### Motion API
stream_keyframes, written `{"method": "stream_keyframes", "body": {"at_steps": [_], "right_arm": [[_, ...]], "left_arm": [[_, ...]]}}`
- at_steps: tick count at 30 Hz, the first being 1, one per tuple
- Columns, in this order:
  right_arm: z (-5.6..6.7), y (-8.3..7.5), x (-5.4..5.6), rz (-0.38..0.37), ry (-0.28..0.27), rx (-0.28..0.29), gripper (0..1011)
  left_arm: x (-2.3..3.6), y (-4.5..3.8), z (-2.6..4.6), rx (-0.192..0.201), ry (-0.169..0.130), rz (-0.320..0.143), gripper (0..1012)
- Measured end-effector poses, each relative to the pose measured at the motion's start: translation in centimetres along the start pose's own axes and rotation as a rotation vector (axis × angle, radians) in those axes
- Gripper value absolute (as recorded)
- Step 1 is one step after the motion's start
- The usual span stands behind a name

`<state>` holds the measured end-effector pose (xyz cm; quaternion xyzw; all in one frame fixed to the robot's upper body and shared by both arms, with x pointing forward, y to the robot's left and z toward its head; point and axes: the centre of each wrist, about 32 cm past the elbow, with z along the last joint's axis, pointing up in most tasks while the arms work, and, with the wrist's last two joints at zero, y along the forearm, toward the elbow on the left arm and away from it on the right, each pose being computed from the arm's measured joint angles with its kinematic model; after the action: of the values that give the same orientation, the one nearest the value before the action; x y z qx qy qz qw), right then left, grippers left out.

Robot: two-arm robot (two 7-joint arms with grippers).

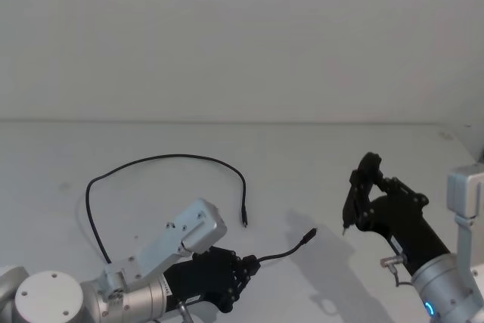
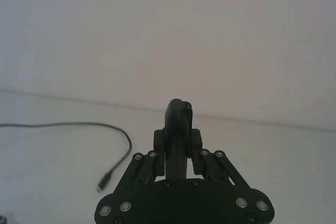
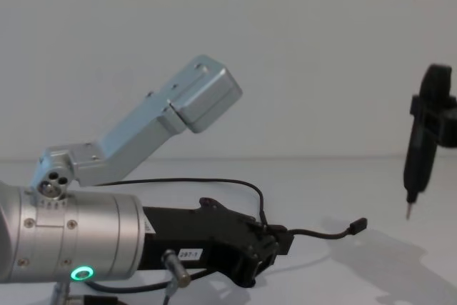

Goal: Pick up the data cable with the one hand.

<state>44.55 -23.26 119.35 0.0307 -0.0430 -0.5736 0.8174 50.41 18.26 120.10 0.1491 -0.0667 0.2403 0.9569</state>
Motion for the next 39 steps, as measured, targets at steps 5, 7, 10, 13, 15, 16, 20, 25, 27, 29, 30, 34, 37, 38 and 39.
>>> {"method": "stream_keyframes", "body": {"at_steps": [5,7,10,13,15,16,20,25,27,29,30,34,37,38,39], "right_arm": [[0.7,0.7,-0.6,0.016,0.015,0.045,279],[1.0,1.0,-1.0,0.022,0.024,0.063,279],[1.3,1.3,-1.4,0.032,0.034,0.079,279],[1.5,1.5,-1.7,0.039,0.039,0.086,279],[1.6,1.6,-1.9,0.046,0.043,0.091,279],[1.6,1.6,-2.0,0.048,0.045,0.091,279],[1.7,1.6,-2.3,0.057,0.049,0.087,279],[1.4,1.5,-2.5,0.060,0.048,0.074,279],[1.3,1.5,-2.5,0.060,0.047,0.069,279],[1.1,1.4,-2.4,0.059,0.045,0.061,279],[1.1,1.4,-2.4,0.059,0.045,0.059,279],[0.7,1.3,-2.2,0.056,0.040,0.047,279],[0.5,1.3,-2.1,0.054,0.039,0.042,279],[0.5,1.3,-2.1,0.053,0.038,0.041,279],[0.4,1.3,-2.0,0.052,0.037,0.038,279]], "left_arm": [[0.06,0.25,0.06,-0.001,0.001,-0.006,40],[0.06,0.32,0.08,-0.001,0.002,-0.008,40],[0.09,0.43,0.09,-0.001,0.002,-0.010,40],[0.10,0.50,0.11,-0.002,0.003,-0.012,40],[0.12,0.56,0.13,-0.002,0.003,-0.013,40],[0.12,0.57,0.13,-0.002,0.004,-0.013,40],[0.14,0.64,0.14,-0.002,0.004,-0.015,40],[0.14,0.68,0.17,-0.002,0.004,-0.016,40],[0.15,0.71,0.17,-0.002,0.004,-0.017,40],[0.15,0.72,0.17,-0.002,0.004,-0.017,40],[0.15,0.73,0.17,-0.002,0.004,-0.017,40],[0.16,0.75,0.17,-0.002,0.005,-0.018,40],[0.16,0.76,0.16,-0.002,0.005,-0.018,40],[0.16,0.76,0.16,-0.002,0.005,-0.018,40],[0.16,0.76,0.17,-0.002,0.005,-0.018,40]]}}
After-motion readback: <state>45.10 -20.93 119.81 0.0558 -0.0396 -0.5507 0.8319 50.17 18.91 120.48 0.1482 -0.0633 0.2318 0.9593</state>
